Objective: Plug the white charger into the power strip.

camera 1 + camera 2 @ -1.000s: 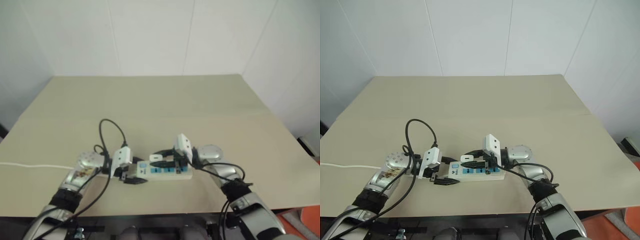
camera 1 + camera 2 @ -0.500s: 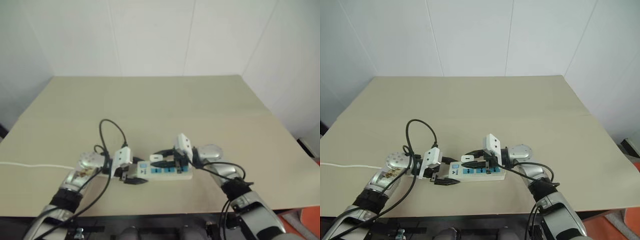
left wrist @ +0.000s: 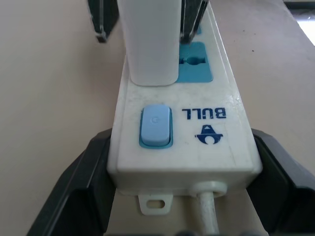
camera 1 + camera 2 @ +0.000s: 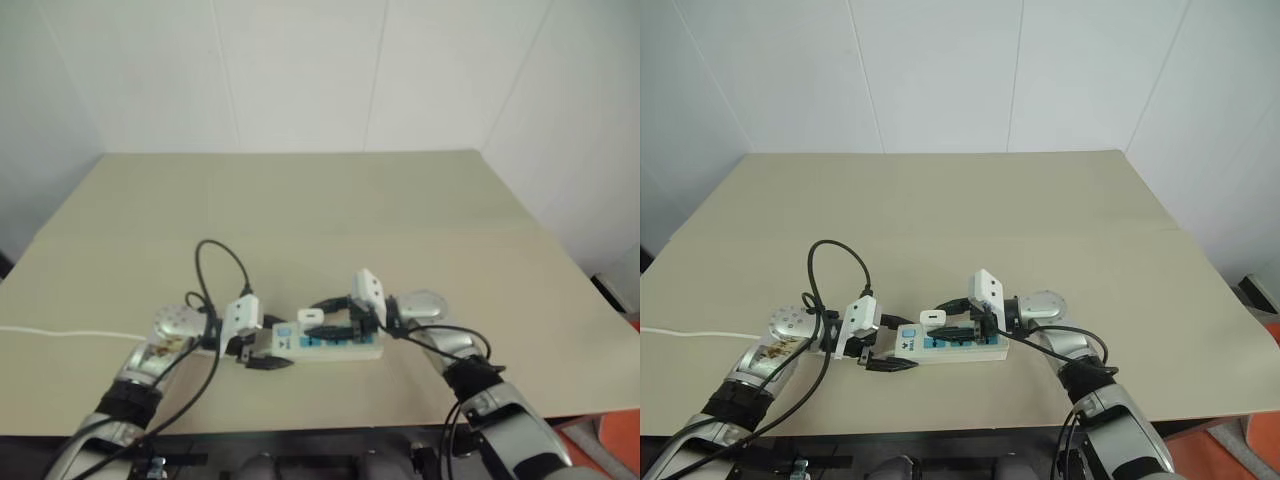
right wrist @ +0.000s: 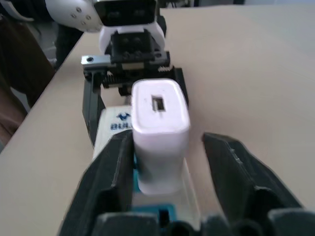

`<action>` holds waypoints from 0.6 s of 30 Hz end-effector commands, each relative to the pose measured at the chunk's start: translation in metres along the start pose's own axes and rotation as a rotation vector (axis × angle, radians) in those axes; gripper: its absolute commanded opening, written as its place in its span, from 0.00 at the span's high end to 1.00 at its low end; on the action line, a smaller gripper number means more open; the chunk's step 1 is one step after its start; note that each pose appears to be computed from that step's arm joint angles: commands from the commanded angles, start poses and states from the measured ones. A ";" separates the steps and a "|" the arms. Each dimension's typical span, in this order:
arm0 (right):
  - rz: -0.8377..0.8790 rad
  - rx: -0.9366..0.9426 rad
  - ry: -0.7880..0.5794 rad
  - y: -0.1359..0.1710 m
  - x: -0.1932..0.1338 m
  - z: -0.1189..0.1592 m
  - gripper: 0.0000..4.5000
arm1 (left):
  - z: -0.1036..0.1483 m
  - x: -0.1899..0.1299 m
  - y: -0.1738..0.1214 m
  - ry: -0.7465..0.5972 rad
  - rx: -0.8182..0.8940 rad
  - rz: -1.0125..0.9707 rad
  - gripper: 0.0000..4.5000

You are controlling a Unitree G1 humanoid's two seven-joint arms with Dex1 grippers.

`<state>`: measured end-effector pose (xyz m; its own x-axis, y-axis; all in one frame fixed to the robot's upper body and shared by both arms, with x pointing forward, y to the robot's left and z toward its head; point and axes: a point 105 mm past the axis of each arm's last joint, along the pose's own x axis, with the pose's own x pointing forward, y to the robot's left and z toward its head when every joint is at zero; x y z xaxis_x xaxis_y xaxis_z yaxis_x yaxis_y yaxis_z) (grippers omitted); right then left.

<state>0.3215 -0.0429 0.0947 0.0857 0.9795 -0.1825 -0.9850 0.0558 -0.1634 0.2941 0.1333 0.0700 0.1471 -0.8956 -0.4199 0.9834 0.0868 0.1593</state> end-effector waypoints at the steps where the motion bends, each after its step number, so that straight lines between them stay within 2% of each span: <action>1: -0.016 0.121 0.114 0.006 -0.012 -0.037 0.15 | -0.003 -0.008 -0.001 0.038 0.011 0.001 0.27; 3: -0.015 0.120 0.112 0.006 -0.014 -0.035 0.01 | -0.004 -0.005 -0.002 0.037 0.012 -0.005 0.27; 9: -0.058 0.097 0.081 -0.003 -0.025 -0.021 0.00 | 0.000 0.000 0.003 0.017 0.021 0.008 0.27; 10: -0.070 0.087 0.073 -0.006 -0.029 -0.017 0.00 | 0.001 0.001 0.004 0.011 0.021 0.009 0.10; 12: -0.088 0.075 0.067 -0.009 -0.036 -0.012 0.00 | 0.005 0.001 0.006 -0.012 0.021 0.012 0.00; 18: -0.139 0.037 0.062 -0.013 -0.064 0.005 0.00 | 0.024 -0.006 0.019 -0.105 0.039 0.046 0.00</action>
<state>0.3285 -0.1001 0.0973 0.2186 0.9421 -0.2542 -0.9735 0.1926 -0.1235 0.3008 0.1270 0.0775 0.1404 -0.9189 -0.3686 0.9841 0.0885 0.1542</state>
